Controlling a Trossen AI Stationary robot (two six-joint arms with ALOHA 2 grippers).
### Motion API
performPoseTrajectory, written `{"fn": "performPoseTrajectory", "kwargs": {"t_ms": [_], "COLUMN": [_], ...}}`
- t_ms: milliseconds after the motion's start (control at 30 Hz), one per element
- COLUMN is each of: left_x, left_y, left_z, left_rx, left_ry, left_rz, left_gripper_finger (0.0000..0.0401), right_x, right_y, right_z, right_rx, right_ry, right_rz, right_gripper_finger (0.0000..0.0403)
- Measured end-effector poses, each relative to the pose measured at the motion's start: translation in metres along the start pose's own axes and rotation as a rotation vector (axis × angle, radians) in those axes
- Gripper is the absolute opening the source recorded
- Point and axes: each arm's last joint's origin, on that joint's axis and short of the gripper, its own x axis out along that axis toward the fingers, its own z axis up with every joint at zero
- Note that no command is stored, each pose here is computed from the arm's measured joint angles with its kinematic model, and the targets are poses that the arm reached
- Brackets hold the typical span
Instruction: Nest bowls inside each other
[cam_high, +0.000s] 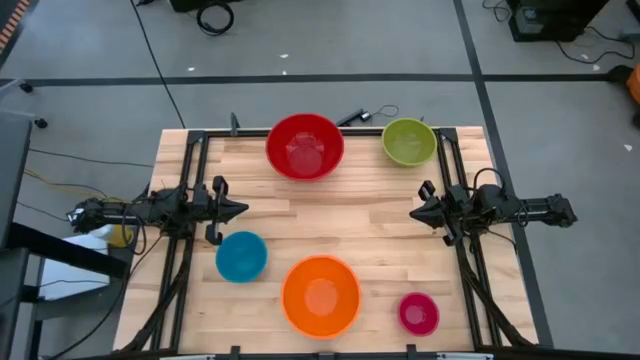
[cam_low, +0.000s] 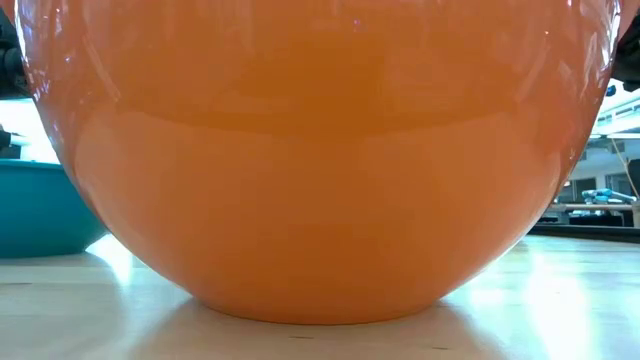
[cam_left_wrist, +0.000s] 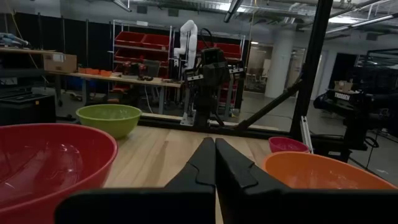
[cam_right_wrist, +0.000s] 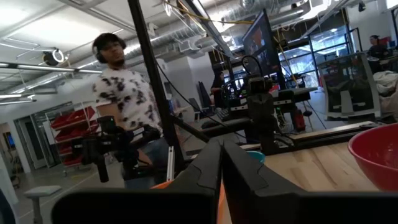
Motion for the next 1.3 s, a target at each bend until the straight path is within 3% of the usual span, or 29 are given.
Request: {"fn": "performPoseTrajectory", "kwargs": {"t_ms": [1300], "left_x": [0.0000], "left_y": [-0.0003], "left_z": [0.0033], "left_rx": [0.032], "left_ry": [-0.035], "left_rz": [-0.003], "left_gripper_finger": [0.0002], "right_x": [0.0000], "right_y": [0.0000], "right_z": [0.0000], "right_rx": [0.000], "right_ry": [0.000], "right_rz": [0.000], "right_gripper_finger": [0.0023]}}
